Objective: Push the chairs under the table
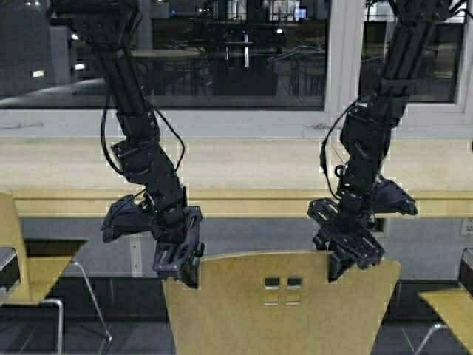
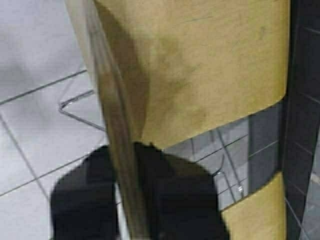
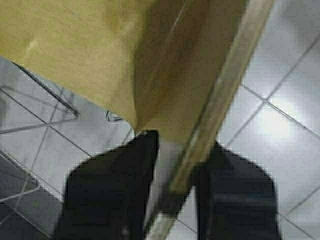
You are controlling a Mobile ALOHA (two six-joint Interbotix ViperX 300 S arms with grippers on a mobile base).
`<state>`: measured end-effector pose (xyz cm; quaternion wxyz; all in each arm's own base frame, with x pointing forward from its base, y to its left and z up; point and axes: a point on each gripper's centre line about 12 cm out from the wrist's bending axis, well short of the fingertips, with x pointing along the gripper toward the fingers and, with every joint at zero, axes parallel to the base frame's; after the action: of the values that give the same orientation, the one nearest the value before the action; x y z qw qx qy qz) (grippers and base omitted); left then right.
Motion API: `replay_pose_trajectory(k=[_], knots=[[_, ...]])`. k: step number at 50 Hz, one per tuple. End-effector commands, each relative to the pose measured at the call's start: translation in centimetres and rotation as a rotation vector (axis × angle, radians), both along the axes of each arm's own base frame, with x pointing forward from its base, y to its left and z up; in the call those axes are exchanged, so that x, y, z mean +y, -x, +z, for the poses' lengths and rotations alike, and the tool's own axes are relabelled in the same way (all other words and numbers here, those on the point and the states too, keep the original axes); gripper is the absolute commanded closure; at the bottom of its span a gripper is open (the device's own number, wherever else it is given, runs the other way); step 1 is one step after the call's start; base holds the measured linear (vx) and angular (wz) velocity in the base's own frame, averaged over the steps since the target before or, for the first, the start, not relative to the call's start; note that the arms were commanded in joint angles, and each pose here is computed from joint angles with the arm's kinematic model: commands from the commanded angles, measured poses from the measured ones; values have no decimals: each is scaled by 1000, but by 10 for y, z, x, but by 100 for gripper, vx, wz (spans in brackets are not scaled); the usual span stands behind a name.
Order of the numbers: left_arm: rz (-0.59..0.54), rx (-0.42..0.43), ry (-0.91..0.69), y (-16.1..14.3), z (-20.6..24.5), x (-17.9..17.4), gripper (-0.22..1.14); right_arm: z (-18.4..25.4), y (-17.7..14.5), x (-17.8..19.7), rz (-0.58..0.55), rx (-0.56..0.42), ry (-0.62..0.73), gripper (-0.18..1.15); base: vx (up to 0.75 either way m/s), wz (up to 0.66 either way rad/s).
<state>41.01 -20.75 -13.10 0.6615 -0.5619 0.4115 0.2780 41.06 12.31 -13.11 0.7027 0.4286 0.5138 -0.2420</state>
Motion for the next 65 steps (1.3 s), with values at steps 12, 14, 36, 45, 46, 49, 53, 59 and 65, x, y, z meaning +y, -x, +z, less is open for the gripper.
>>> replay_pose_trajectory(k=[12,14,36,45,46,49,53,59,65], knots=[[-18,-21,-19,2,8,1,87,-12,12,17,105,22,26,93,26,-2],[-18,-25,-15,-1,8,-1,87,-12,13,16,108,23,28,93,26,-4],[-24,-19,-17,4,13,-1,87,-10,14,23,136,18,31,93,26,1],[-19,-16,-19,4,9,2,87,-12,14,26,147,16,31,93,21,1],[-17,-13,-20,4,8,2,87,-12,13,27,147,15,31,93,19,-2],[-16,-9,-22,4,3,2,87,-12,11,27,147,11,30,93,19,0],[-16,-4,-25,5,-1,3,87,-13,8,28,146,3,30,93,19,-4],[-11,-1,-27,5,-3,5,87,-12,1,31,148,-12,23,93,17,-5],[-9,3,-28,5,-2,7,87,-12,2,33,152,-8,22,93,15,-4]])
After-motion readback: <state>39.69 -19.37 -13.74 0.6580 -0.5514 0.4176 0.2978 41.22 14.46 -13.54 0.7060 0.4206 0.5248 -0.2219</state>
